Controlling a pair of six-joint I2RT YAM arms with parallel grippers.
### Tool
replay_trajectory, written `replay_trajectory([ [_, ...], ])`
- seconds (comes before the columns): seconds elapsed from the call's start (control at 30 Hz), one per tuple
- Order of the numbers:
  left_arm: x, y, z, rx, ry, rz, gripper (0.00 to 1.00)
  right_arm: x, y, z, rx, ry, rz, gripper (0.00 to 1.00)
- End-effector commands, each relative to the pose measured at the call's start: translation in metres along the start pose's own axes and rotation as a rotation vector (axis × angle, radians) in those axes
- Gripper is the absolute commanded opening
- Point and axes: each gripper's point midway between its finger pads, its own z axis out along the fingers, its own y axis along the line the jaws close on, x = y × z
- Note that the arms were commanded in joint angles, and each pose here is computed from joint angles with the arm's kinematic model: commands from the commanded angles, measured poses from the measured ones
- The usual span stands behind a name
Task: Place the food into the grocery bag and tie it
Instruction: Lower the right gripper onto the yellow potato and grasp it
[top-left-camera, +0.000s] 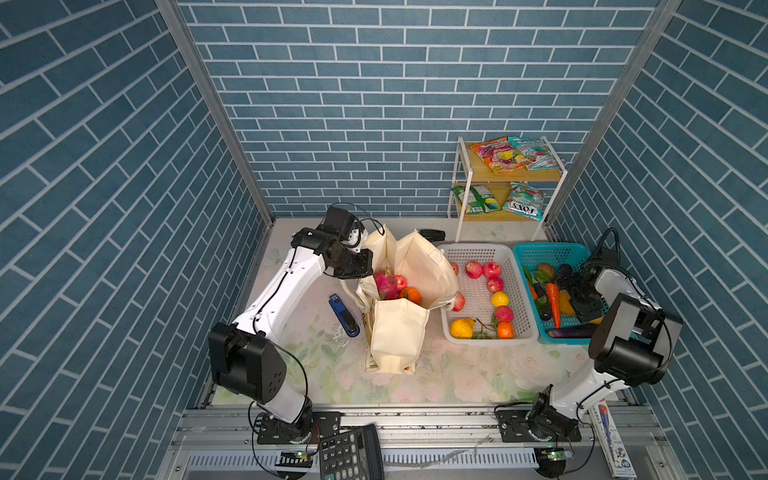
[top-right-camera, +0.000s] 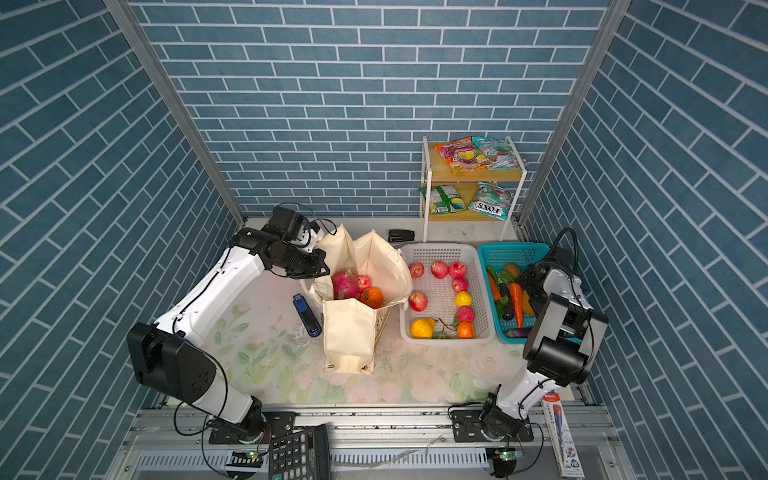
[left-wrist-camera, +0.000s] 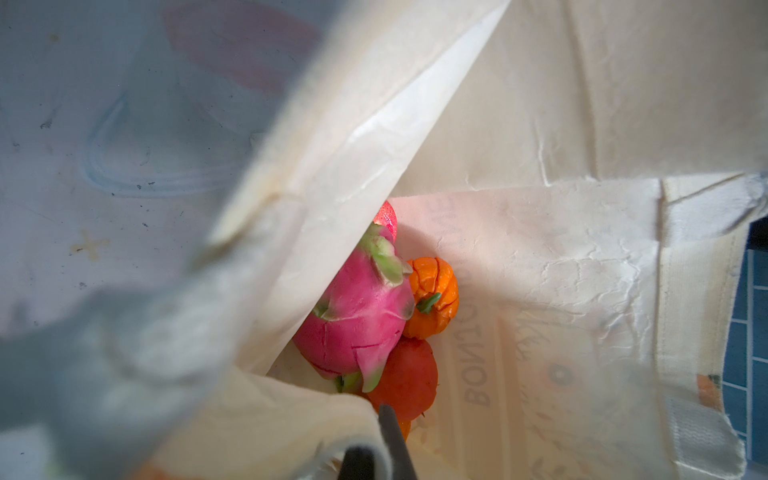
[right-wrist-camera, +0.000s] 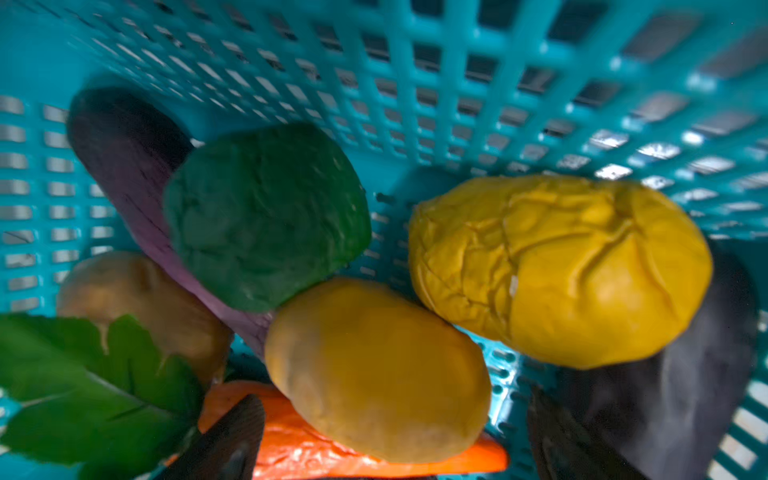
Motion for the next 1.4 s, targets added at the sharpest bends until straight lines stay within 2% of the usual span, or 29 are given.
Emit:
replay_trajectory([
  [0.0, 0.012, 0.000, 0.011, 0.004, 0.065, -0.024, 0.05, -0.012, 0.004, 0.003, 0.001, -0.033, 0.064, 0.99],
  [0.53, 0.016, 0.004, 0.013, -0.011, 0.077, -0.036, 0.05, -0.008, 0.000, 0.031, 0.028, -0.014, 0.112, 0.98],
  [0.63, 0.016, 0.004, 0.012, -0.012, 0.077, -0.036, 0.05, -0.008, 0.000, 0.033, 0.021, -0.021, 0.121, 0.89],
  [0.77, 0.015, 0.003, 0.010, -0.011, 0.075, -0.035, 0.05, -0.011, 0.002, 0.029, -0.011, -0.046, 0.139, 0.69],
  [0.9, 0.014, 0.002, 0.010, -0.010, 0.070, -0.031, 0.05, -0.012, 0.004, 0.018, -0.033, -0.062, 0.142, 0.59],
  [1.07, 0.012, 0.001, 0.011, -0.003, 0.063, -0.027, 0.05, -0.013, 0.004, -0.005, -0.060, -0.083, 0.146, 0.59],
  [1.37, 0.011, -0.001, 0.012, 0.014, 0.061, -0.011, 0.05, -0.016, 0.007, -0.072, -0.145, -0.143, 0.109, 0.61],
])
